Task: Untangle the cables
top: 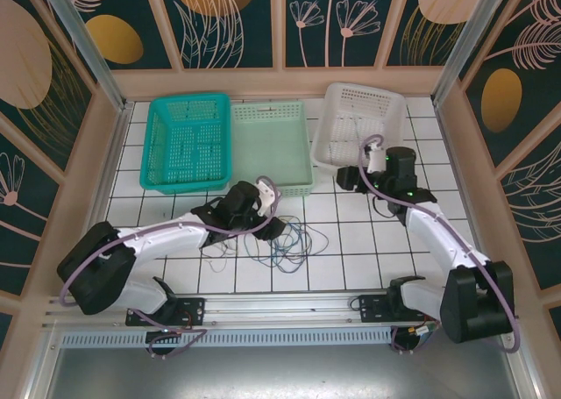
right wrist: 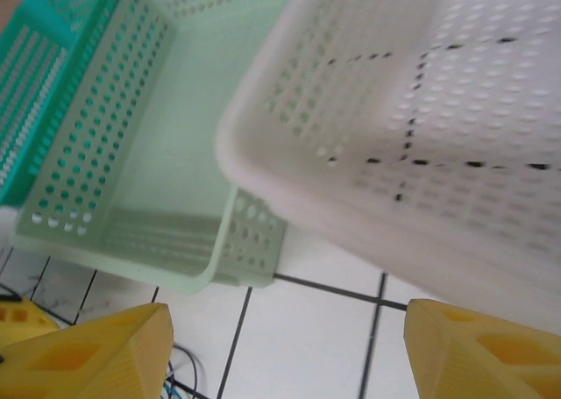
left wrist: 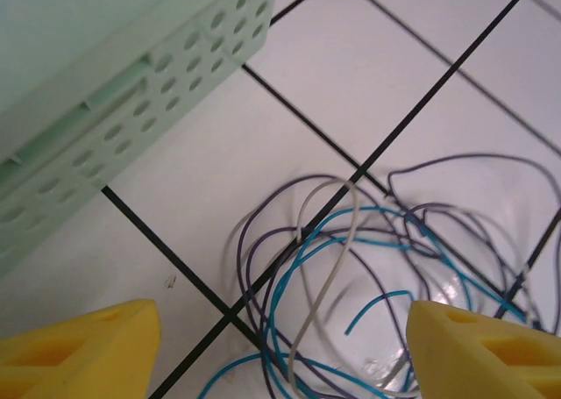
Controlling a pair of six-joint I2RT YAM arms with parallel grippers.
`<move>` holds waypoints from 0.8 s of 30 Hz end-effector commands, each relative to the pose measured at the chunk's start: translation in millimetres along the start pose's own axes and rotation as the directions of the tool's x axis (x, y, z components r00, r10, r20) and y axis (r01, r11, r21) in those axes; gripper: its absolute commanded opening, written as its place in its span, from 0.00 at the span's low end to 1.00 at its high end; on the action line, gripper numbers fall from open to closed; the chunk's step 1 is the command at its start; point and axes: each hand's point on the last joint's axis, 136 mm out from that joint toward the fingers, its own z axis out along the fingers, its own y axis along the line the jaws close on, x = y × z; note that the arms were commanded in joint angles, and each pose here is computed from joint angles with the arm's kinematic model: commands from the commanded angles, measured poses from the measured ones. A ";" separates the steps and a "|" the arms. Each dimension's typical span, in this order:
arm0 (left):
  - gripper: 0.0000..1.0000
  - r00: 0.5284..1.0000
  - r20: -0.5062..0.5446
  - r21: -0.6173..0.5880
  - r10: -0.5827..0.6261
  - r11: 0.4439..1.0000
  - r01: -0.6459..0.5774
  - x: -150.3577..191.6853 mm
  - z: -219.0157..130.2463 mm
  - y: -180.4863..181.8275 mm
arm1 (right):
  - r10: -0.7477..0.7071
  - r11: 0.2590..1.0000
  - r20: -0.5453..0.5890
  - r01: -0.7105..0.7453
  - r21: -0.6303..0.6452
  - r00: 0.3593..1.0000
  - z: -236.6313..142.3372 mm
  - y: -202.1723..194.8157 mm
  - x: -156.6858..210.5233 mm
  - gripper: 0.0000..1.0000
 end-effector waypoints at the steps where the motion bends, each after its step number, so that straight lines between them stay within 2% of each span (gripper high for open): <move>1: 0.75 0.998 0.003 -0.019 0.066 0.998 -0.066 -6.7 3.6 1.9 | 0.012 0.998 0.061 -0.009 -0.057 0.998 -13.9 4.9 -9.7 0.71; 5: 0.75 0.993 -0.044 -0.005 0.110 0.994 -0.110 -1.8 19.8 -0.1 | 0.010 0.996 0.047 -0.005 -0.086 0.999 -14.5 7.6 -2.9 0.73; 9: 0.69 0.985 -0.103 0.011 0.142 0.990 -0.141 2.8 37.2 -2.2 | 0.004 0.995 0.041 0.000 -0.099 0.999 -15.9 10.6 -2.2 0.73; 14: 0.63 0.984 -0.094 0.010 0.148 0.989 -0.148 -0.3 43.1 -2.7 | -0.004 0.996 0.071 0.011 -0.086 0.997 -22.7 11.1 -7.4 0.75; 16: 0.51 0.984 -0.100 0.012 0.149 0.989 -0.148 -1.3 45.8 -3.2 | -0.004 0.996 0.078 0.011 -0.087 0.997 -23.3 11.3 -7.5 0.75; 19: 0.23 0.986 -0.091 0.009 0.142 0.990 -0.141 -6.4 46.7 -3.8 | 0.004 0.997 0.072 0.002 -0.082 0.997 -21.9 9.0 -5.5 0.75; 21: 0.09 0.989 -0.058 0.000 0.136 0.991 -0.137 -14.9 42.0 -4.2 | 0.009 0.997 0.069 -0.003 -0.075 0.998 -21.9 7.5 -3.9 0.75; 22: 0.04 0.990 -0.034 -0.008 0.135 0.991 -0.135 -21.5 37.9 -4.3 | 0.007 0.997 0.068 -0.002 -0.075 0.998 -21.9 7.6 -3.6 0.75; 24: 0.00 0.991 0.021 -0.027 0.131 0.991 -0.131 -37.6 27.0 -4.4 | 0.006 0.997 0.068 -0.001 -0.073 0.998 -22.1 7.2 -1.9 0.75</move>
